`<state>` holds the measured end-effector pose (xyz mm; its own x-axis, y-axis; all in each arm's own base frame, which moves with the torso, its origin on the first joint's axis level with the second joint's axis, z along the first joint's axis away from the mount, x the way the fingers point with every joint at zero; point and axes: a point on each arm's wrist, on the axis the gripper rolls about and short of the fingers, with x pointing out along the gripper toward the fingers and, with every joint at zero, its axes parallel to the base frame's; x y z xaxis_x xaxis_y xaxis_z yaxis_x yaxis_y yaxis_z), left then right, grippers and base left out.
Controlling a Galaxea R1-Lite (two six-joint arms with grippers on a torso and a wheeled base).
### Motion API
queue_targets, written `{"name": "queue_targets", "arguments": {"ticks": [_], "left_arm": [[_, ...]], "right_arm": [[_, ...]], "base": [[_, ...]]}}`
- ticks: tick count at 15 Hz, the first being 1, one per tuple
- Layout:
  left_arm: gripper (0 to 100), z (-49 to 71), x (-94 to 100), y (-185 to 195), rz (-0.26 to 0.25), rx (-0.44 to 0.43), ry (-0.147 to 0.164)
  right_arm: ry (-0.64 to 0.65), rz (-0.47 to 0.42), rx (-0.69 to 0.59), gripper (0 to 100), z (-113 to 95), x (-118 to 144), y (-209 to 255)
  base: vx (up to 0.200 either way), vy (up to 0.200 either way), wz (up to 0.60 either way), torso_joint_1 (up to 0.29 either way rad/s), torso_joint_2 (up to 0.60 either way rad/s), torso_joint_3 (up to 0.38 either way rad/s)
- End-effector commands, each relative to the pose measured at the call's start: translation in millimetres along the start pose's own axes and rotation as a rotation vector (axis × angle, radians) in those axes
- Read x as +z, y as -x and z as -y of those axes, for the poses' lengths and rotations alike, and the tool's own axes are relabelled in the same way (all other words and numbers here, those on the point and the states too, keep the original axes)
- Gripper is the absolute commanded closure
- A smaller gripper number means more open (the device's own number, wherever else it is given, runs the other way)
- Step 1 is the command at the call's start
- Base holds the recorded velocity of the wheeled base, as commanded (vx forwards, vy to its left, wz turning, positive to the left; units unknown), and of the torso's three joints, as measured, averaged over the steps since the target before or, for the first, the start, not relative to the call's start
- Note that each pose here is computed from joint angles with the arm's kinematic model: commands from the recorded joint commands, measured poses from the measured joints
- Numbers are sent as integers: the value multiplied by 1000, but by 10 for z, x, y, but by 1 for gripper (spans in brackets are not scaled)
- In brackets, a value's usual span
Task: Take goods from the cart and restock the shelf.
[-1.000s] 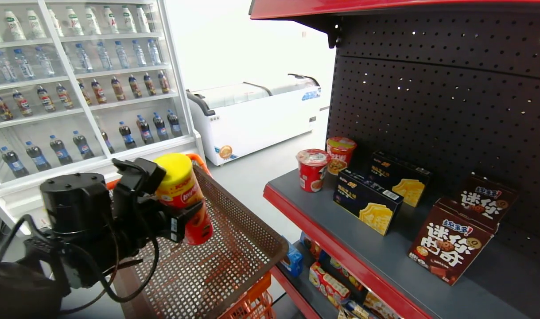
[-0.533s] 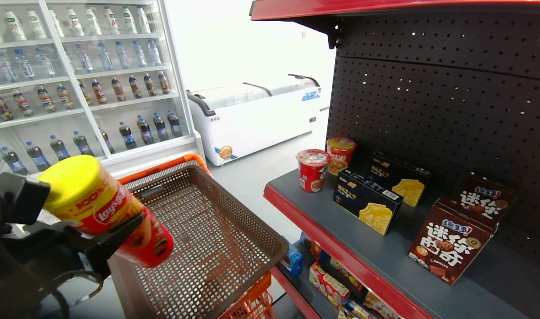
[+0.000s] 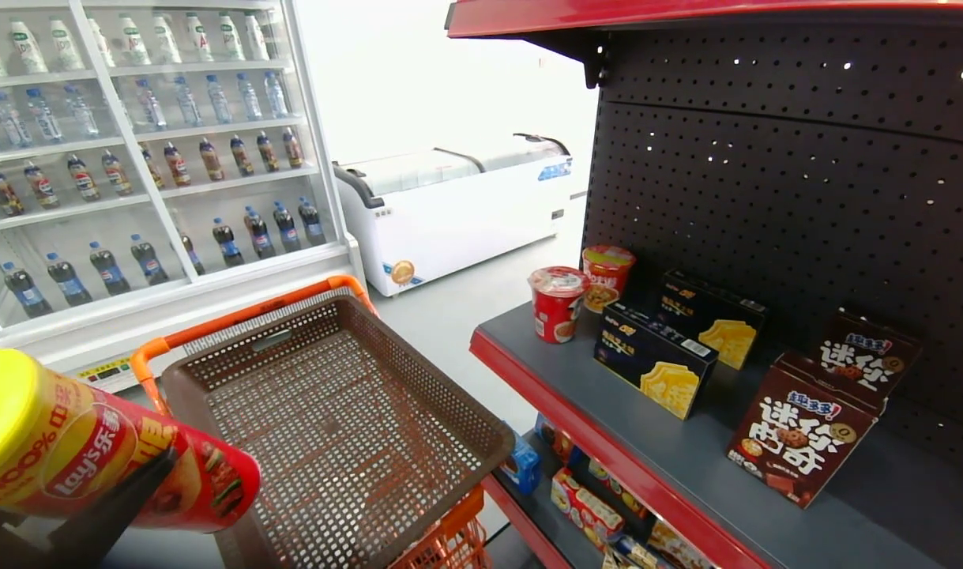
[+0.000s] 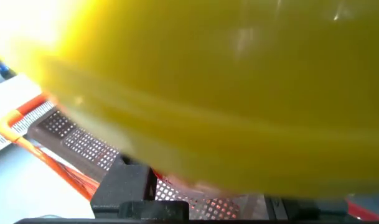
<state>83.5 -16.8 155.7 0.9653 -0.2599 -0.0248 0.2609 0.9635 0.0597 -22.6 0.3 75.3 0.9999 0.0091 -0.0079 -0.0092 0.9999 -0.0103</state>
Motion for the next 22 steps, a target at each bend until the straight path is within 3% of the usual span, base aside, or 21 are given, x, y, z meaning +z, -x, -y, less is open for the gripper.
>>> {"name": "queue_targets", "arguments": {"ticks": [1,3,5,7,10,16,22], "left_arm": [[100,7,35,58,38,-8,5],[100,12,8,92,38,-13,42],[100,11,-3,116,19,-2,46],[100,14,-20,119,8,-10,47],[100,38,-7,163,34,-82,43],[100,64,-23,260,73,-141,38],[100,64,-36,263,69,-139,39]], "right_arm": [[0,0,0,0,0,-2,0],[0,-1,0,0,0,-4,0],[0,0,0,0,0,-2,0],[0,2,0,0,0,2,1],[0,-1,0,0,0,-4,0],[0,0,0,0,0,-2,0],[0,-1,0,0,0,-4,0]], "base": [[0,0,-600,2,-2,-2],[0,0,-600,-10,0,2],[0,0,-600,15,5,5],[0,0,-600,0,2,2],[0,0,-600,-1,4,1],[0,0,-600,4,2,2],[0,0,-500,-1,0,3]]}}
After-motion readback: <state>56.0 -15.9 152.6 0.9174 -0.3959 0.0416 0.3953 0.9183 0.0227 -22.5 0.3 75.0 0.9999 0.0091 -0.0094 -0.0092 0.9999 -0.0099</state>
